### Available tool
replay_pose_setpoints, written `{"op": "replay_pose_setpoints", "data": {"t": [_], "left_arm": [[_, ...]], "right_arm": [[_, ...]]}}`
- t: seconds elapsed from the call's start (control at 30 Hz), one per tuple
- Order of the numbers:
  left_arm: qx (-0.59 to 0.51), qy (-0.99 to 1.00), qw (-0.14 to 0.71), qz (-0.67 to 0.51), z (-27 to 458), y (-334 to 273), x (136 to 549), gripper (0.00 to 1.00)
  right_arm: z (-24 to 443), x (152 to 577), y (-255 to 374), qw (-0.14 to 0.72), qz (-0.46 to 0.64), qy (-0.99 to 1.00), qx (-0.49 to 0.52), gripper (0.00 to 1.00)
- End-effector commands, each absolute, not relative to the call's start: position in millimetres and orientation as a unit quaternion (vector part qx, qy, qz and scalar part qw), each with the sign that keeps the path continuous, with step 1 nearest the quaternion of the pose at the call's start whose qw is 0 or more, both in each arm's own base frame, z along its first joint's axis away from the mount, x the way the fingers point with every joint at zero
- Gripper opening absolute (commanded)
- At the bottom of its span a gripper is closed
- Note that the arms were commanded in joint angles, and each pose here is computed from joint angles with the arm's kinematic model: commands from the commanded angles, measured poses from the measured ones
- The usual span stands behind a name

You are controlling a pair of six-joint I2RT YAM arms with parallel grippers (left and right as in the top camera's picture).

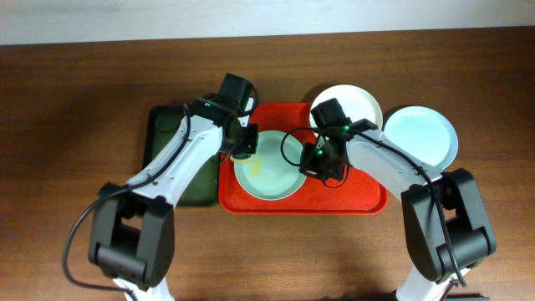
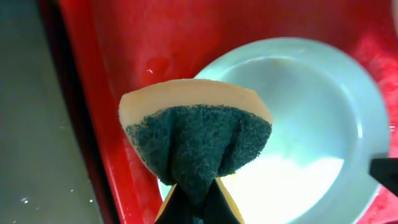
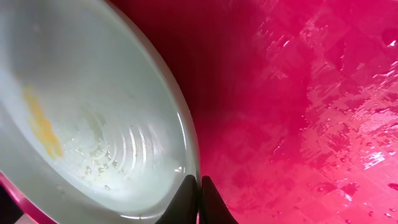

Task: Clean dirty plates on tray and stack at the side
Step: 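Scrub the plate with the sponge while the right gripper holds the rim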

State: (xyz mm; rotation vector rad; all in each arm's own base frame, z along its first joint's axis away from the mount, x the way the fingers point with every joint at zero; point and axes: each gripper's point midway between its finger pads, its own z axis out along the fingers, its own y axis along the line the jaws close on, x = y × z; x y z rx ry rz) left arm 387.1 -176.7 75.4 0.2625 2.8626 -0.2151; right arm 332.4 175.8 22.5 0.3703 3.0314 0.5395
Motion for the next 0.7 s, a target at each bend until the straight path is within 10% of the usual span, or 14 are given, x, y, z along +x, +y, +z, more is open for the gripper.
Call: {"op": "replay_pose_setpoints", "data": {"t": [0.0,0.67], "left_arm": [[0.085,0.985,0.121,-0.085,71.9,-182.1,387.4,0.0],[0.083,0.991,0.079,-0.07,41.9,-178.6,379.4,0.0]], "right_arm": [[22.6,328.1,188.8,0.018,0.182,0.977,0.107,0.04],[20.0,337.1,185.9,0.051,0.153,0.981,0.105,0.18]]}}
